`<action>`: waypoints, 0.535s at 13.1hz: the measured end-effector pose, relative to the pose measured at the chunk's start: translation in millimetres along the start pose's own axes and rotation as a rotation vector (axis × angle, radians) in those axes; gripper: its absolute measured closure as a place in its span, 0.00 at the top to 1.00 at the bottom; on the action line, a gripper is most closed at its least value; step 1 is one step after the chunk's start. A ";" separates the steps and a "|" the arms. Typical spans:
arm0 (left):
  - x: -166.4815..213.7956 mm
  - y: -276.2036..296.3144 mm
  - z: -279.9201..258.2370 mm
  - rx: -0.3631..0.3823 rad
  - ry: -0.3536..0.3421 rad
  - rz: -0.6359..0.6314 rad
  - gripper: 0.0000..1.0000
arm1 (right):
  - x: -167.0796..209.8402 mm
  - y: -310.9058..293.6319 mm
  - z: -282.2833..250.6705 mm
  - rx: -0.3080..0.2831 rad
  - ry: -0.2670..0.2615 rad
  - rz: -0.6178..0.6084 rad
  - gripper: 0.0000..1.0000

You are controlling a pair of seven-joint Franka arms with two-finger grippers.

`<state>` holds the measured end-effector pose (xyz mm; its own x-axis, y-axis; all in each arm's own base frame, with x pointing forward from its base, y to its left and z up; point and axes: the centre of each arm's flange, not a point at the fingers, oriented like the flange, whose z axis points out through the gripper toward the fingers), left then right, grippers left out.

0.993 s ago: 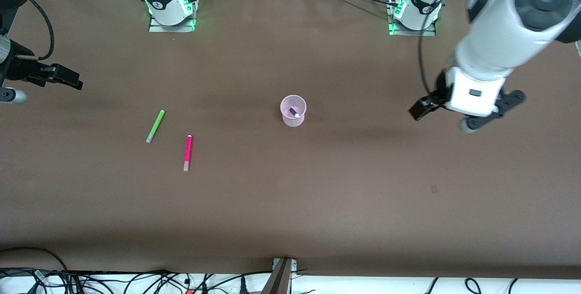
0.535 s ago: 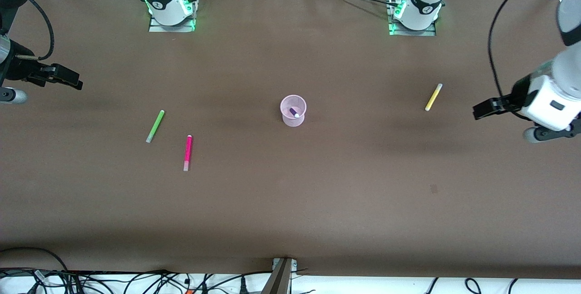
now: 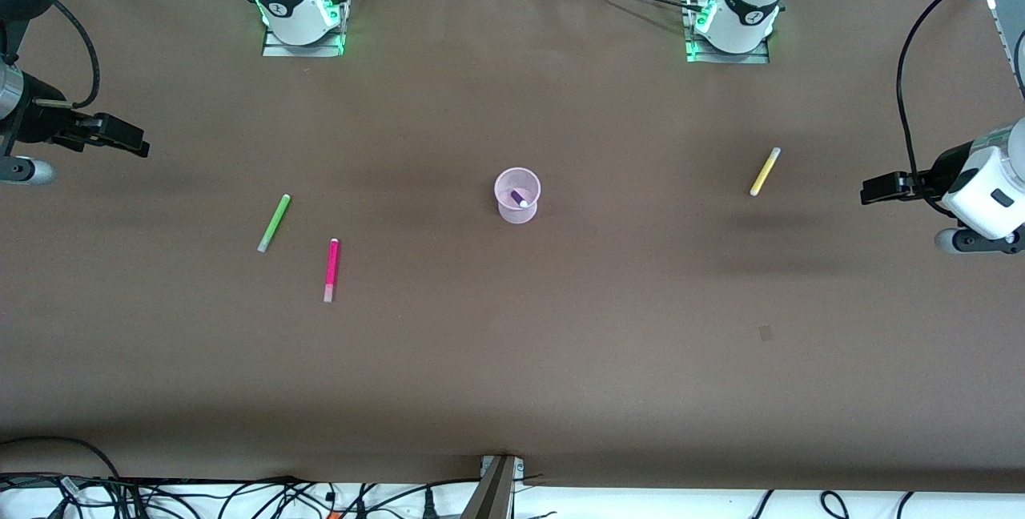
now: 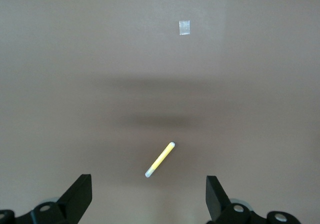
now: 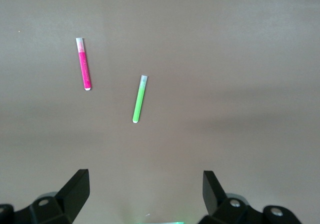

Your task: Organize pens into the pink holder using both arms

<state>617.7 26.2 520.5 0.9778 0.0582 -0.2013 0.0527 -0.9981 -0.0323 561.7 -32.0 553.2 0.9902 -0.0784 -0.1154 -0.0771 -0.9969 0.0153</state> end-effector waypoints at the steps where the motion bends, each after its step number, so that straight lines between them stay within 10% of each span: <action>1: -0.1 1.5 1.3 0.000 -0.003 0.003 1.00 | 0.0 0.0 0.1 0.000 0.000 0.000 1.00; 7: 3.1 3.1 10.3 -0.002 -0.016 0.009 1.00 | 0.0 0.0 0.2 0.000 -0.001 0.000 1.00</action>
<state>618.8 23.5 509.6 0.9748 0.0494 -0.2174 0.0442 -0.9986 -0.0288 561.7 -32.0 553.0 0.9901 -0.0784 -0.1164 -0.0772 -0.9969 0.0154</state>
